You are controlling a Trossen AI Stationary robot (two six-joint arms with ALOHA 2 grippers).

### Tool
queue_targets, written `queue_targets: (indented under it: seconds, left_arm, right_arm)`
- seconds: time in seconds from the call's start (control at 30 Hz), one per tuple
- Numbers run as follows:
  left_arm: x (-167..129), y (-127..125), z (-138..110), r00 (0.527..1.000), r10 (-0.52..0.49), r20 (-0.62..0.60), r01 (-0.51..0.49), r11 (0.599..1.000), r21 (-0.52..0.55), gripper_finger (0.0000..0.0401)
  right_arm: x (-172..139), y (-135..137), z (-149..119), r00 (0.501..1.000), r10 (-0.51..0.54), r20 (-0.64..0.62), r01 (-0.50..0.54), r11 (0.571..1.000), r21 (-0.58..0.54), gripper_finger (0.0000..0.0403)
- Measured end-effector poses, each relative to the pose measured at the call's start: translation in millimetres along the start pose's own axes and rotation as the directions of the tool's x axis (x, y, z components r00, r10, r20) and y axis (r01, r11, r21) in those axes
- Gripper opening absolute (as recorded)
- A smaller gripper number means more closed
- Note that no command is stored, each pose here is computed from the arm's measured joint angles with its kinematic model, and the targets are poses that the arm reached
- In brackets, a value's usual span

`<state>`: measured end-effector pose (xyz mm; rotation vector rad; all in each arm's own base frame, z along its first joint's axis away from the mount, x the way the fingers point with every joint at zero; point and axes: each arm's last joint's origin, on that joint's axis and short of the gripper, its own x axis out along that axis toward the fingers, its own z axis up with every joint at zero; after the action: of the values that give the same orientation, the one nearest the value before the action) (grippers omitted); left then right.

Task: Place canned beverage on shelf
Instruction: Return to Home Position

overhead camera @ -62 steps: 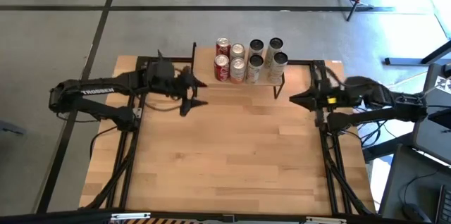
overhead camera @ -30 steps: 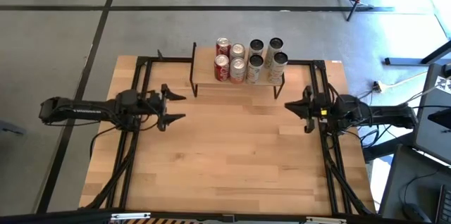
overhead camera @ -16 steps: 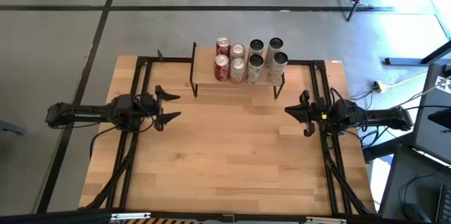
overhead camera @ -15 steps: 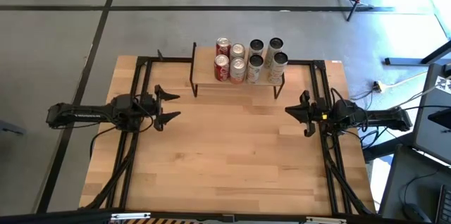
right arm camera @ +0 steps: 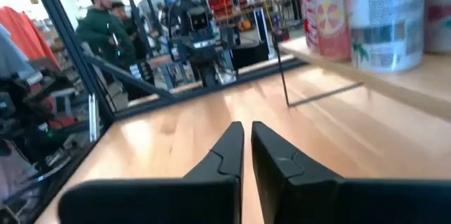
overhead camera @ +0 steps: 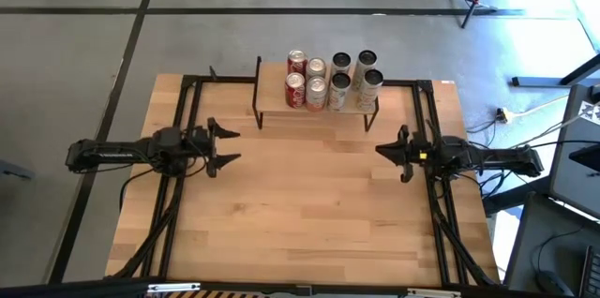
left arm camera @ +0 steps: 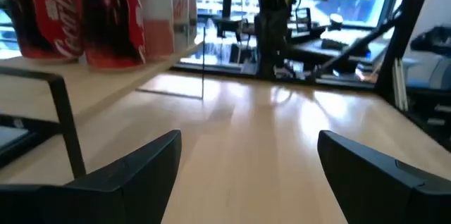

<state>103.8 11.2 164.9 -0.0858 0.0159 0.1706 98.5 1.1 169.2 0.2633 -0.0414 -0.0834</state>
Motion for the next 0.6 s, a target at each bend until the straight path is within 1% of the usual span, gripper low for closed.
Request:
queue_targets:
  seconds: [0.13,0.6]
  left_arm:
    - [0.4,0.5,-6.8,0.997,0.003,-0.071,-0.001,1.0,0.027,0.0325]
    - [0.4,0.5,-6.6,0.998,0.004,-0.069,-0.002,1.0,0.032,0.0325]
  right_arm:
    - [0.2,0.0,-0.3,1.0,0.0,-0.003,0.0,1.0,0.0,0.0019]
    - [0.3,-0.1,-0.5,1.0,0.0,-0.006,0.0,1.0,-0.001,0.0019]
